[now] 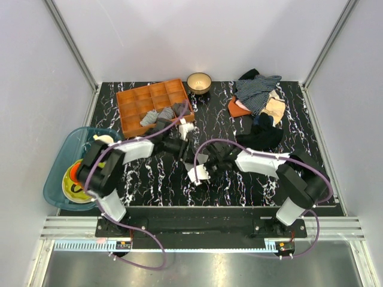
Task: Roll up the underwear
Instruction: Roll the underwear to the center of the board.
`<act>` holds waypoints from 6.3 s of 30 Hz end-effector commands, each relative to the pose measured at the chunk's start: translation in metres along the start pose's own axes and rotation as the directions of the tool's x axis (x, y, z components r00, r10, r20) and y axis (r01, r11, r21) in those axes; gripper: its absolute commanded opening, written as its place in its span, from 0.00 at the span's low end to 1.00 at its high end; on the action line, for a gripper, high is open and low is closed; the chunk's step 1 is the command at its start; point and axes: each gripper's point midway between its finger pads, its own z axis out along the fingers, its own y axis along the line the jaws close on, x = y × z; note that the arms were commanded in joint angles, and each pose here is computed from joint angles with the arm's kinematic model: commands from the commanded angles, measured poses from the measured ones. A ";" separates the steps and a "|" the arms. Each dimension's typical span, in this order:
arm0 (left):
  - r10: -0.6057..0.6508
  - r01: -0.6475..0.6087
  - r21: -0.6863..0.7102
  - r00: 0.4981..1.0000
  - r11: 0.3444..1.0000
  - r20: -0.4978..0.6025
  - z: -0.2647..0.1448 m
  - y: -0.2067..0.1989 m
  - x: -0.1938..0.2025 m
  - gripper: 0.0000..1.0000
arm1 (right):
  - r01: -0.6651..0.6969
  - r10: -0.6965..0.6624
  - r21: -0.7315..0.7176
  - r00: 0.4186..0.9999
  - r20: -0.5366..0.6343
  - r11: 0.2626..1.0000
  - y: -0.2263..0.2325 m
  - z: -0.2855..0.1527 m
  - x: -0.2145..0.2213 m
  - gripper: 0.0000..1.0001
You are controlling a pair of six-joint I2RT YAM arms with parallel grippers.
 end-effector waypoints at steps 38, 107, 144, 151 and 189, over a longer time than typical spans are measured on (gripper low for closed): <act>0.863 -0.912 -0.328 0.361 0.247 -0.354 0.021 -0.035 0.050 0.67 | -0.582 0.603 -0.617 0.770 -0.208 0.530 0.038 -0.008 -0.021 0.19; 0.181 -0.184 -0.029 0.978 0.982 -0.101 0.013 0.013 0.032 0.30 | -0.069 0.067 0.025 0.994 0.083 0.997 -0.004 -0.022 -0.042 0.50; 0.266 -0.242 -0.202 0.959 0.949 0.099 -0.017 0.018 -0.007 0.52 | -0.129 0.131 -0.113 0.991 0.006 0.985 0.013 0.014 -0.021 0.26; 0.323 -0.252 -0.282 0.915 0.926 0.242 -0.054 0.002 -0.036 0.57 | -0.146 0.148 -0.131 0.989 0.004 0.981 0.015 0.016 -0.021 0.25; 0.872 -0.781 -0.498 0.480 0.376 -0.095 -0.034 -0.061 0.027 0.82 | -0.600 0.646 -0.612 0.741 -0.182 0.516 0.019 -0.007 -0.022 0.24</act>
